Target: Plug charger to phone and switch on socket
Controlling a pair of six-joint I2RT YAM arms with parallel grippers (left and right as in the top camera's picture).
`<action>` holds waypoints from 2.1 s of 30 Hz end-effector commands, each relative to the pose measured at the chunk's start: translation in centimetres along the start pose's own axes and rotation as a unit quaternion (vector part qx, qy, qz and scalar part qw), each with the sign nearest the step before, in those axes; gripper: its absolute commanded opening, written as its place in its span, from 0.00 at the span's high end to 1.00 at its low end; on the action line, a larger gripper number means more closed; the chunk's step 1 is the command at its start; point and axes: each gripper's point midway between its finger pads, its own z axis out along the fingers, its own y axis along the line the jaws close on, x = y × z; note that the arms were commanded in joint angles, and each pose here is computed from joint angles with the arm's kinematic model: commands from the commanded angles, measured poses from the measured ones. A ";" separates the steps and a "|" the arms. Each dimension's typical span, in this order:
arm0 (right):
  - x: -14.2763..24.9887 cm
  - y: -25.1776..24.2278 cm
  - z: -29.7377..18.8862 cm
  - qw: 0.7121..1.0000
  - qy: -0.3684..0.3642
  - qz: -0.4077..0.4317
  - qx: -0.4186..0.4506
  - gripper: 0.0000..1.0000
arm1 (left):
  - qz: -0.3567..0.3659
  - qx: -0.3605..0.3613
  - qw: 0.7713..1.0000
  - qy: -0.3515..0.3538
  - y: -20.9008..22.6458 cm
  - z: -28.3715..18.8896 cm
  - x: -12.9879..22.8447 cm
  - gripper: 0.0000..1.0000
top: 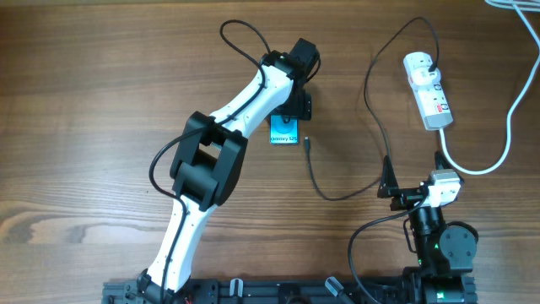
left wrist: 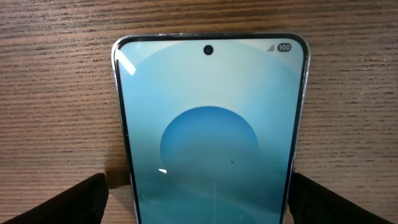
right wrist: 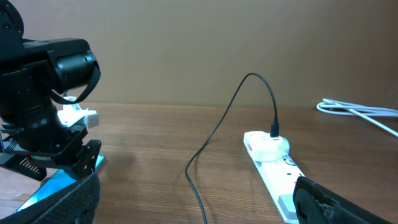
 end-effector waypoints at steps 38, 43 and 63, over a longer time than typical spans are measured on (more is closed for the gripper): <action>-0.1 -0.1 0.0 1.000 -0.003 0.001 0.005 0.00 | -0.004 0.024 0.999 0.022 -0.3 -3.6 1.4 0.28; -0.1 -0.1 0.0 1.000 -0.003 0.001 0.005 0.00 | -0.012 0.054 0.998 0.039 -0.7 -4.2 1.7 0.28; -0.1 -0.1 0.0 1.000 -0.003 0.001 0.005 0.00 | -0.010 0.036 0.998 0.055 -0.1 -1.3 3.0 0.22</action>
